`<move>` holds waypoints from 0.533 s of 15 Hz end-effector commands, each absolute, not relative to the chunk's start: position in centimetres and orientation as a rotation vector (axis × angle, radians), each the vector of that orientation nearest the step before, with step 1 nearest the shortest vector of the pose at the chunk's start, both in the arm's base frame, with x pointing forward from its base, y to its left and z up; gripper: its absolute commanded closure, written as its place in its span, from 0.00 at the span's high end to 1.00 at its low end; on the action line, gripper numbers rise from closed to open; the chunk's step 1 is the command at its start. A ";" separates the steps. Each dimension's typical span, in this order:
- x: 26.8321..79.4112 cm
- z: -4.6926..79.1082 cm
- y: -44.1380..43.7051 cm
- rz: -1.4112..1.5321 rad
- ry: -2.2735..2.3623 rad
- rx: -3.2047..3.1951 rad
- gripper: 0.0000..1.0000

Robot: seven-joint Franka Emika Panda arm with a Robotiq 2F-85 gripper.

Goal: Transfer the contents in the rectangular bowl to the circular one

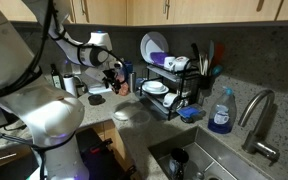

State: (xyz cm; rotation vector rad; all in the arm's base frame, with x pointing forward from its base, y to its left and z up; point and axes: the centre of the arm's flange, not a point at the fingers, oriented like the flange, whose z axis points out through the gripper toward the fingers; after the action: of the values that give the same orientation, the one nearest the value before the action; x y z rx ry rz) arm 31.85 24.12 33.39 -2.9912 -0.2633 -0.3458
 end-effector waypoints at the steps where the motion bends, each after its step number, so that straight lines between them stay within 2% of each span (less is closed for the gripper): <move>1: 32.1 32.7 24.2 -0.331 -0.269 -3.013 1.00; 8: 33.5 31.7 24.6 -0.293 -0.230 -3.016 1.00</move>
State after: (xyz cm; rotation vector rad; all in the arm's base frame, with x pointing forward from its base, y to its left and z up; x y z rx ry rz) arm 33.35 24.37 31.69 -3.0277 -0.2653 -0.2944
